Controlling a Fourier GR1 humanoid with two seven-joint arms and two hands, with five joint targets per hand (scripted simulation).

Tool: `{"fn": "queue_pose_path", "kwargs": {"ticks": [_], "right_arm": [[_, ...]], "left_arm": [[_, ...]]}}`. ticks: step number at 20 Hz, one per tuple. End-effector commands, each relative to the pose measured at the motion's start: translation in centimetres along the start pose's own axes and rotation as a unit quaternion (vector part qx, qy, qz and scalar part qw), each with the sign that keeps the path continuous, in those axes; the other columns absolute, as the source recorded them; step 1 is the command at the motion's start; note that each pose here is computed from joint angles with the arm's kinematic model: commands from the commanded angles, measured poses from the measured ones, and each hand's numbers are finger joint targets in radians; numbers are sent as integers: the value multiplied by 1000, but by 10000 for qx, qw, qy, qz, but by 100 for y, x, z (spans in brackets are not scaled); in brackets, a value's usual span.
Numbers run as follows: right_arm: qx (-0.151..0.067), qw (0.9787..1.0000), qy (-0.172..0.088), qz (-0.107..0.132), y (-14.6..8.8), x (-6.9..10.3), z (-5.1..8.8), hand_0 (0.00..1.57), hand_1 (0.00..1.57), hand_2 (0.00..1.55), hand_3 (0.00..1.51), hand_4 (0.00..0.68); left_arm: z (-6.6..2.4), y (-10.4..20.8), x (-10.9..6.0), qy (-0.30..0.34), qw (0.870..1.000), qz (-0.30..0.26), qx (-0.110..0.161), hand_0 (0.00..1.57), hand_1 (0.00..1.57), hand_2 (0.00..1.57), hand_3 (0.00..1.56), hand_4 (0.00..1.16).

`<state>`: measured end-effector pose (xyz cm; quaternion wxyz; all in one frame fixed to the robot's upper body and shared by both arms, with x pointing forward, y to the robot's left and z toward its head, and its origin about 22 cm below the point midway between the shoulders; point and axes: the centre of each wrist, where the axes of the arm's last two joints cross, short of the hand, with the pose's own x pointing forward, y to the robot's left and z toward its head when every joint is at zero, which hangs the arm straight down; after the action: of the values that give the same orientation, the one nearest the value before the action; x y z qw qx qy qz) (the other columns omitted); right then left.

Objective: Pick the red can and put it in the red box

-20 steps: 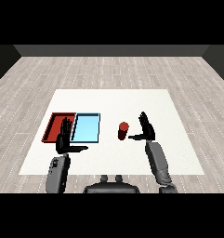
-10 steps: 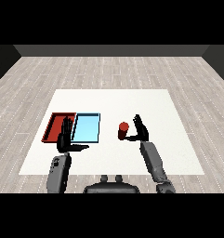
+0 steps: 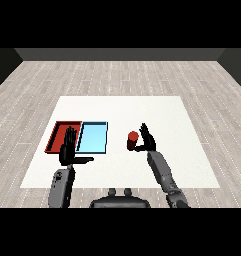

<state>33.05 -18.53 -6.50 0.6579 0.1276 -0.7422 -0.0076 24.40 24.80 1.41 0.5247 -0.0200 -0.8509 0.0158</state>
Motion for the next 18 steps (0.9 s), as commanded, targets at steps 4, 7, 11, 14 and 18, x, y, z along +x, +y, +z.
{"fn": "queue_pose_path", "kwargs": {"ticks": [4,7,11,14,18], "right_arm": [[50,9998,172,-91,201,-71,-41,0,0,0,0,0],[44,9997,180,-176,200,-53,-179,0,0,0,0,0],[142,9996,180,-183,154,-134,-53,0,0,0,0,0],[125,9994,137,-306,179,-139,-209,0,0,0,0,0],[188,9994,203,-206,210,-267,-119,0,0,0,0,0]], "left_arm": [[-34,42,-149,0,10000,17,79,0,0,0,0,0],[40,-26,106,-28,10000,49,25,0,0,0,0,0],[-6,-57,17,-68,10000,-7,16,0,0,0,0,0],[-1,157,-45,7,10000,97,20,0,0,0,0,0],[-59,-30,144,-65,10000,45,36,0,0,0,0,0]]}}
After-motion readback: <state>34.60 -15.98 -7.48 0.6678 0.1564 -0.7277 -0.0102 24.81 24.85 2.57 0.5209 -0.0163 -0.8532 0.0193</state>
